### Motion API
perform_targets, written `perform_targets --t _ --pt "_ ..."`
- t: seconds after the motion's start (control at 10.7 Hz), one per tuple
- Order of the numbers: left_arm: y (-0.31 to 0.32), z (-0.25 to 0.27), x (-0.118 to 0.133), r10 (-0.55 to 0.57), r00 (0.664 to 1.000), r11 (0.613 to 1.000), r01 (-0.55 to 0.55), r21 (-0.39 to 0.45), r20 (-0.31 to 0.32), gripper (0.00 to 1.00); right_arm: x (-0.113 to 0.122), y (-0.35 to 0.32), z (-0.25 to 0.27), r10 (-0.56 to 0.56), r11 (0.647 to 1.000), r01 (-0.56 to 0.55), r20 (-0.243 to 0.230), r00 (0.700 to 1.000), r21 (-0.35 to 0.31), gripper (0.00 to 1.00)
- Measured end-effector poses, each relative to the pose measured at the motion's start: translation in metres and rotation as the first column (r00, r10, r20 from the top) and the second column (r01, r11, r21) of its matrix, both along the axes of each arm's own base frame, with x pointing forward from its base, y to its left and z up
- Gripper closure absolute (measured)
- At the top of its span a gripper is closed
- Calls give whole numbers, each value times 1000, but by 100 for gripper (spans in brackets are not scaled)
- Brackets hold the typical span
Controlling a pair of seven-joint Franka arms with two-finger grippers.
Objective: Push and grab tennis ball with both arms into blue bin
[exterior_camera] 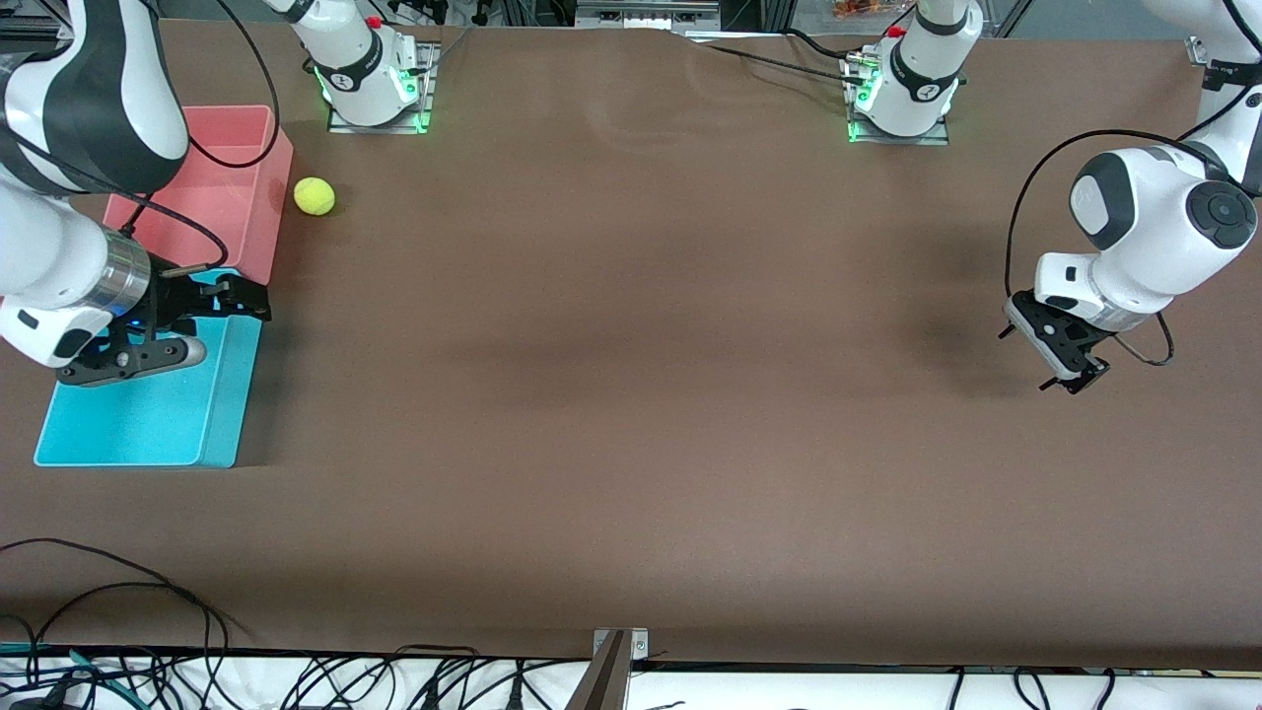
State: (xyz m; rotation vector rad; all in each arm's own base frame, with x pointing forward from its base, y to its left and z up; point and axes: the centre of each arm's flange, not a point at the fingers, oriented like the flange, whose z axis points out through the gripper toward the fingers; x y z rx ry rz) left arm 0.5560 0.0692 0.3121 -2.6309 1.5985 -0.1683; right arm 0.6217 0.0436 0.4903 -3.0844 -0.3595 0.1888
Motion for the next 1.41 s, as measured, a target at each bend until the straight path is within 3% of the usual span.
perform_targets --t 0.19,0.47,0.75,1.03,1.12,1.41 --pt "0 0 0 0 1000 1000 0 0 0 0 -2 0 -7 86 996 -86 -10 996 11 0" --pt "0 0 0 0 1000 1000 0 0 0 0 -13 0 -36 322 946 -321 -16 946 49 0" --pt "0 7 1 0 1000 1000 0 2 13 0 -51 0 -69 380 924 -380 21 925 37 0" --pt "0 37 0 -1 998 1000 0 9 65 0 -82 -4 -89 547 835 -548 20 837 56 0" --pt "-1 48 -1 -1 996 1000 0 12 84 0 -86 -11 -91 546 836 -546 14 837 60 0" --pt "-4 75 -6 -8 992 1000 5 18 128 0 -110 -43 -112 481 871 -476 -16 877 122 0"
